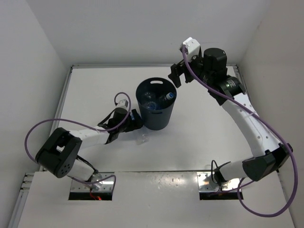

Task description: Put the plastic bottles in the bin

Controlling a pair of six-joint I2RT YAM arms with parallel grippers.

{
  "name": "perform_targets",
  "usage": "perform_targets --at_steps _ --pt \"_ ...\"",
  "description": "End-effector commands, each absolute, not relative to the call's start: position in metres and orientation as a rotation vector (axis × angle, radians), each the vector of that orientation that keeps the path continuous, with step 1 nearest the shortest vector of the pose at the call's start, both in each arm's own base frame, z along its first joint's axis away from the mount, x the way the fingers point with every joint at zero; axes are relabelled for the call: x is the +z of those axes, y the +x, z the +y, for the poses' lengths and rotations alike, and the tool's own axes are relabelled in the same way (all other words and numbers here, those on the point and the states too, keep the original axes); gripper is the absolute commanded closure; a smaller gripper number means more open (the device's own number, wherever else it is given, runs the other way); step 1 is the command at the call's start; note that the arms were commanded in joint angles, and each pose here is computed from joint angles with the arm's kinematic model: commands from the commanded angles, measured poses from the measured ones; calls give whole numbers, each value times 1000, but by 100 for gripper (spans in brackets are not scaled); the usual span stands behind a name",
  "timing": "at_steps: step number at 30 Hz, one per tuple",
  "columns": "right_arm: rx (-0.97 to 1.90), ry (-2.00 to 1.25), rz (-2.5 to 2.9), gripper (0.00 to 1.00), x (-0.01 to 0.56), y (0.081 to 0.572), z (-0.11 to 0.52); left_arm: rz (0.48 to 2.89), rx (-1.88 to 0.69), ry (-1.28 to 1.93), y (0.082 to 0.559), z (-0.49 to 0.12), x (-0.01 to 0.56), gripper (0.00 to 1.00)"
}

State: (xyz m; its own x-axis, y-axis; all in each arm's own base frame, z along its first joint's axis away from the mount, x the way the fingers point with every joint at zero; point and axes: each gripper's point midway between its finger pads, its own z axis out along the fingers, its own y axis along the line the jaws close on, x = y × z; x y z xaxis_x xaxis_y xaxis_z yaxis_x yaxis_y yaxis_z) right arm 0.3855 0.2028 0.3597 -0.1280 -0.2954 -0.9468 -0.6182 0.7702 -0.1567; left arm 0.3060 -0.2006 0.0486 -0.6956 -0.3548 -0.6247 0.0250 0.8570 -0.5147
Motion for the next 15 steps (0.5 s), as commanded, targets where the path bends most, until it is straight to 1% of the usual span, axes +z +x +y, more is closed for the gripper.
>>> perform_targets --at_steps 1,2,5,6,9,12,14,15 --pt "300 -709 1697 0 366 386 198 2233 -648 -273 318 -201 61 21" --pt "300 -691 1693 0 369 388 195 2219 -632 -292 321 -195 65 27" --pt "300 -691 1693 0 369 388 195 2212 -599 -305 320 -185 71 35" --pt "306 -681 1686 0 371 389 196 2189 -584 -311 324 -179 76 43" --pt "322 -683 1706 0 363 390 199 2148 -562 -310 324 -170 93 53" --pt "345 -672 1711 0 361 392 202 2096 -524 -318 327 -159 116 56" --pt "353 -678 1709 0 361 391 203 2068 -476 -310 331 -152 133 56" --pt "360 -673 1722 0 357 393 204 2020 -480 -310 334 -150 155 56"
